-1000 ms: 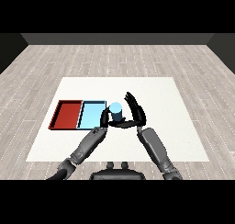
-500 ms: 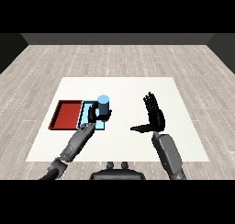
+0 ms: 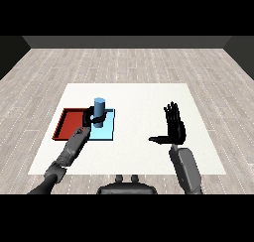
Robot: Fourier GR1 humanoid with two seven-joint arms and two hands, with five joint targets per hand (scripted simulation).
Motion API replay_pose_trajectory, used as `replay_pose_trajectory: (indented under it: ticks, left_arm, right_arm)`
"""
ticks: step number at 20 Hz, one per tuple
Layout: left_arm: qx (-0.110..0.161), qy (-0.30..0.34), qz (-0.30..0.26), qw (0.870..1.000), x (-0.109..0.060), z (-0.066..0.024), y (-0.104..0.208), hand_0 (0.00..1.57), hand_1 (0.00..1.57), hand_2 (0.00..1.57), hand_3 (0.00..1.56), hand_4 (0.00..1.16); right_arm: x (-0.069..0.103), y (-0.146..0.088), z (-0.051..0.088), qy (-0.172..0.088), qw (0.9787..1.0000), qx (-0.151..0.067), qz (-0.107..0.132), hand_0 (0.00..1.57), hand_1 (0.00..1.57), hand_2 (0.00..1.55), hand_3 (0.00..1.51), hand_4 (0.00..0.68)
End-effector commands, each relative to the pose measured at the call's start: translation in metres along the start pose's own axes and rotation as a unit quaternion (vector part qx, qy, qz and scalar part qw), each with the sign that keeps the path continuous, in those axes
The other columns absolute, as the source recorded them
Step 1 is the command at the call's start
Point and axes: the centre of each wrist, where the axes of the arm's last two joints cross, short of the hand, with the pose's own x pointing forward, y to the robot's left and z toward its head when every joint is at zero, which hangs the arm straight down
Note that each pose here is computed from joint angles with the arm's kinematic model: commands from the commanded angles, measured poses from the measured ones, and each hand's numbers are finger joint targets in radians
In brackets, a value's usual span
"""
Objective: Pick the blue can and put it in the blue box
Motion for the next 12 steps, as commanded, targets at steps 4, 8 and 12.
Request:
replay_pose_trajectory:
  ticks: [4, 8, 12]
  left_arm:
    - [-0.021, 0.08, -0.082, 0.993, -0.018, -0.0195, 0.016, 1.57, 1.57, 1.57, 1.49, 1.05]
    - [-0.024, 0.127, -0.098, 0.987, -0.021, -0.0163, -0.004, 1.57, 1.57, 1.57, 1.45, 0.98]
    - [-0.016, 0.168, -0.095, 0.981, -0.044, 0.0197, -0.039, 1.25, 1.25, 1.22, 1.19, 0.94]
  right_arm:
    - [-0.017, -0.001, 0.002, 0.005, 0.9997, -0.019, -0.013, 0.0, 0.0, 0.0, 0.0, 0.0]
    - [-0.028, 0.005, -0.009, 0.017, 0.9993, -0.025, -0.02, 0.0, 0.0, 0.0, 0.0, 0.0]
    - [-0.031, -0.011, 0.004, 0.035, 0.9985, -0.041, 0.002, 0.0, 0.0, 0.0, 0.0, 0.0]
